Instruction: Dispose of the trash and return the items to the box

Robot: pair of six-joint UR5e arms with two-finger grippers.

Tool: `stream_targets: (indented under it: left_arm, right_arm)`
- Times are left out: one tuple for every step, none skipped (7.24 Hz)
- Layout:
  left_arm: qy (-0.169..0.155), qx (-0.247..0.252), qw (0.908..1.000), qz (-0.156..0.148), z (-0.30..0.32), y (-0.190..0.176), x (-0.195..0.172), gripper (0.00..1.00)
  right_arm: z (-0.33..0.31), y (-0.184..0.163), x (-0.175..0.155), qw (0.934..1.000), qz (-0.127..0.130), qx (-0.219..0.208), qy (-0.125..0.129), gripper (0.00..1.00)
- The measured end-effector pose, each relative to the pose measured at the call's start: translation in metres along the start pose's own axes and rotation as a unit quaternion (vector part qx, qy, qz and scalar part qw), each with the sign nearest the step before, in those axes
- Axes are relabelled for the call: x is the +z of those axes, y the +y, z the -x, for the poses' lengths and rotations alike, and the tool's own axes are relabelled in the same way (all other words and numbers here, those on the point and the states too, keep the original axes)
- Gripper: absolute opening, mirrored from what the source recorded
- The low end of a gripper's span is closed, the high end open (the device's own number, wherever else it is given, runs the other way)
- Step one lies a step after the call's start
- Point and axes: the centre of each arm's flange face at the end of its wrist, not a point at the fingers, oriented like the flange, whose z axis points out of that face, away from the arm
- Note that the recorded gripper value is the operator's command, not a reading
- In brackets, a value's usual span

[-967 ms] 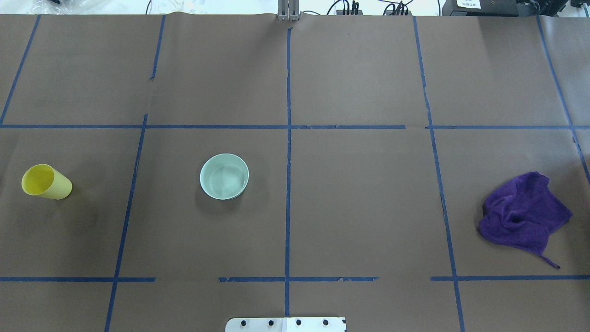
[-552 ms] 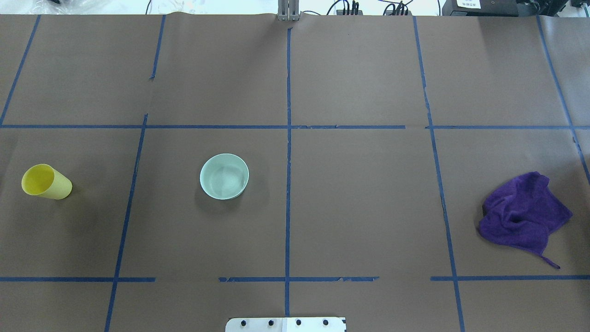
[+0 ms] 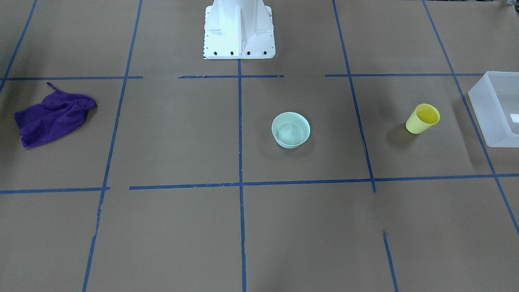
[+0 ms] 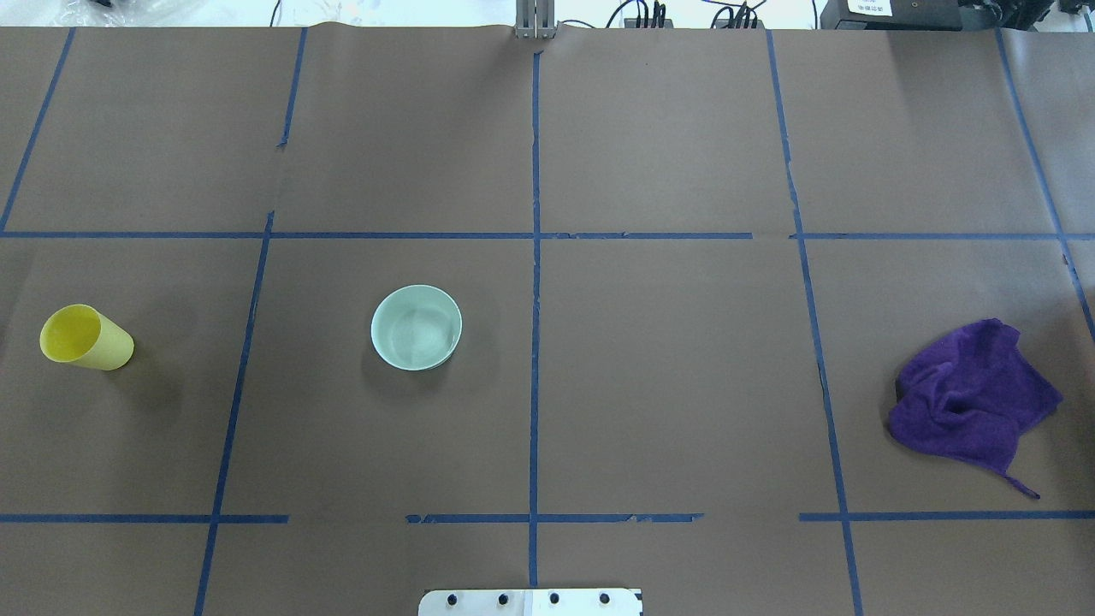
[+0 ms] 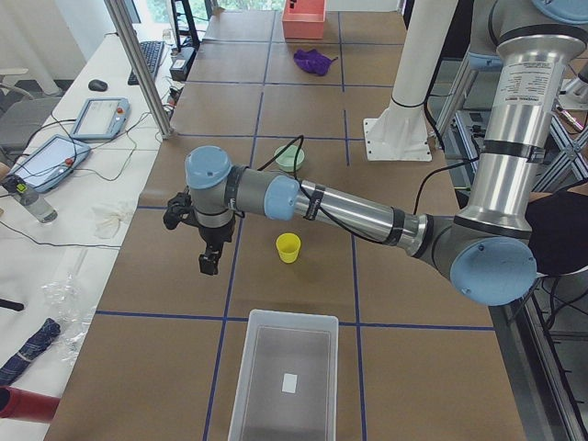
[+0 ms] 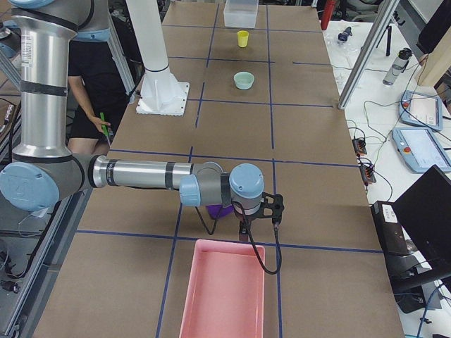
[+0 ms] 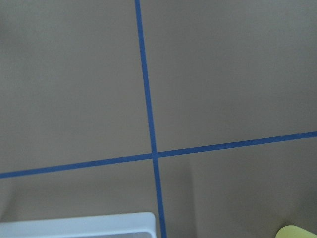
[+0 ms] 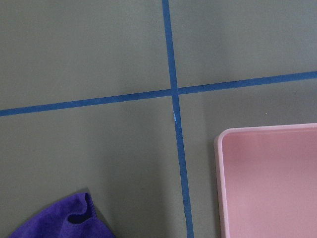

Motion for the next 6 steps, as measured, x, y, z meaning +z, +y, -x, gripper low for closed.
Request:
stream_targets:
  left_arm:
    - [0.005, 0.028, 0.9996, -0.007, -0.023, -0.004, 0.001, 1.00]
    - [0.009, 0.043, 0.9990, -0.005, -0.037, -0.006, 0.008, 1.00]
    - [0.012, 0.045, 0.9989, 0.006, -0.047, -0.004, 0.023, 1.00]
    - [0.014, 0.031, 0.9993, 0.017, -0.054, 0.003, 0.040, 1.00]
    - [0.017, 0.008, 0.9997, 0.013, -0.055, 0.019, 0.056, 1.00]
    - [0.026, -0.016, 0.9995, -0.002, -0.059, 0.048, 0.078, 0.99]
  right_arm:
    - [0.003, -0.001, -0.002, 1.0000, -0.002, -0.001, -0.001, 1.00]
    - [0.004, -0.001, -0.003, 1.0000, -0.003, -0.002, -0.002, 1.00]
    - [0.005, -0.001, -0.003, 1.0000, -0.003, -0.003, -0.003, 1.00]
    - [0.006, -0.001, -0.004, 1.0000, -0.004, -0.004, -0.003, 1.00]
    - [0.007, -0.002, -0.005, 1.0000, -0.005, -0.004, -0.004, 1.00]
    - [0.008, -0.002, -0.005, 1.0000, -0.005, -0.004, -0.003, 1.00]
